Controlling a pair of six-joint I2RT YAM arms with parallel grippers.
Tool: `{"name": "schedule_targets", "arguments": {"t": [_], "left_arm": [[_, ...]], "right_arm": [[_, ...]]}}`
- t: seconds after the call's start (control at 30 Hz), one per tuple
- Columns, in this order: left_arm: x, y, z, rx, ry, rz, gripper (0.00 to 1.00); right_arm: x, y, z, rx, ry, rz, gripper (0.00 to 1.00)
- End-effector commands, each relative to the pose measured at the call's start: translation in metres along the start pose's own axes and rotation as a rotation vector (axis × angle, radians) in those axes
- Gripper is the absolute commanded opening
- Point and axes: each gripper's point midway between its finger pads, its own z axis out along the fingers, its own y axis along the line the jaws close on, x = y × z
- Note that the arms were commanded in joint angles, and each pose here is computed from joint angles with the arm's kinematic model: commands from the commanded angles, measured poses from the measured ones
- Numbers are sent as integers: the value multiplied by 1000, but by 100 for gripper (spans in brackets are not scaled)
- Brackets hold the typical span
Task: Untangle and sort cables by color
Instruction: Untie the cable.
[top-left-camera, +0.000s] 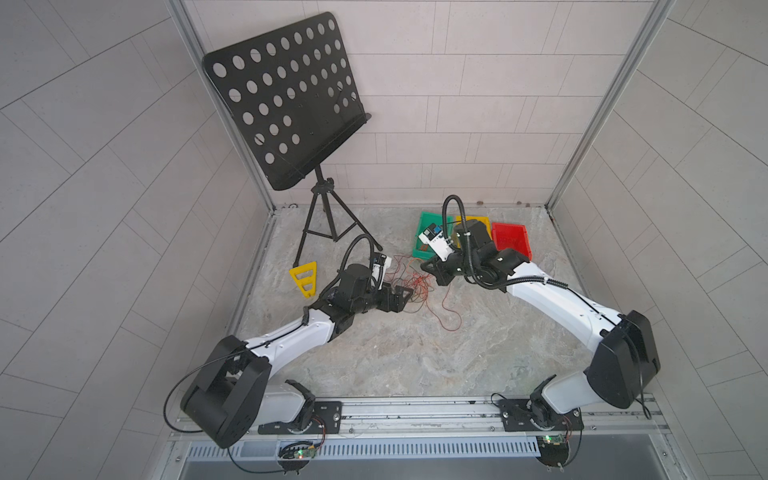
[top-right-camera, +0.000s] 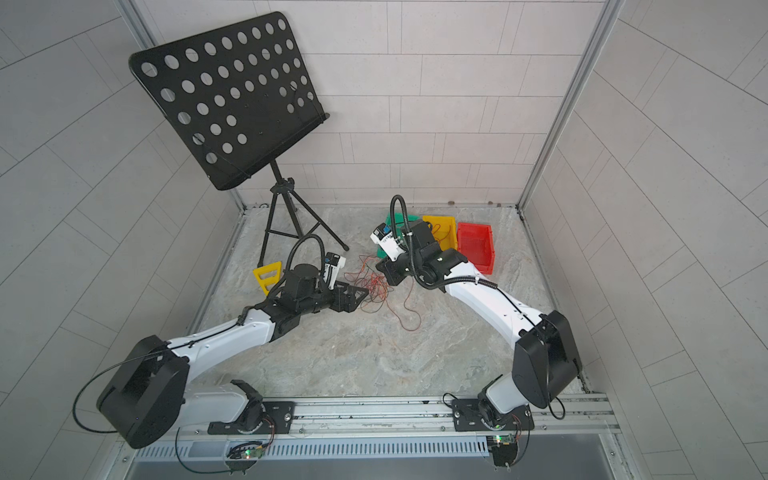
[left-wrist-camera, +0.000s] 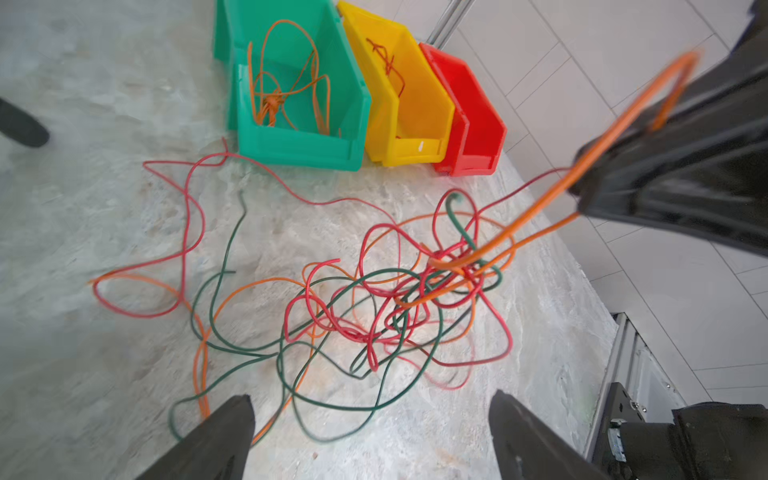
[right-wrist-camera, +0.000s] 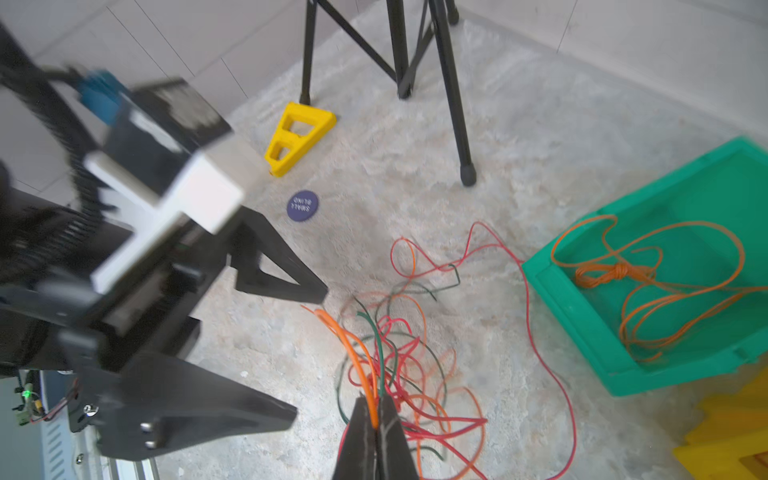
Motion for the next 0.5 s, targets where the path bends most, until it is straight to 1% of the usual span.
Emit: {"name": "schedule_targets", "arguments": {"t": [0.0, 0.1, 0.23, 0.33, 0.47], "left_arm": [[-37, -24, 8, 84, -130, 47, 95], [-40, -24, 21, 102, -153, 22, 89], [-44, -29, 33, 168, -186, -1, 72], [-40, -26, 39, 188, -197, -22, 54], [-29, -18, 41, 173, -203, -29, 25]], "right_arm": [[-12, 19, -11, -79, -33, 27, 0], [-25, 33, -21, -142, -74, 44, 0], [-41, 43, -34, -178, -129, 63, 0], [-52, 46, -47, -189, -170, 68, 0], [-66, 33, -69, -136, -226, 81, 0]]}}
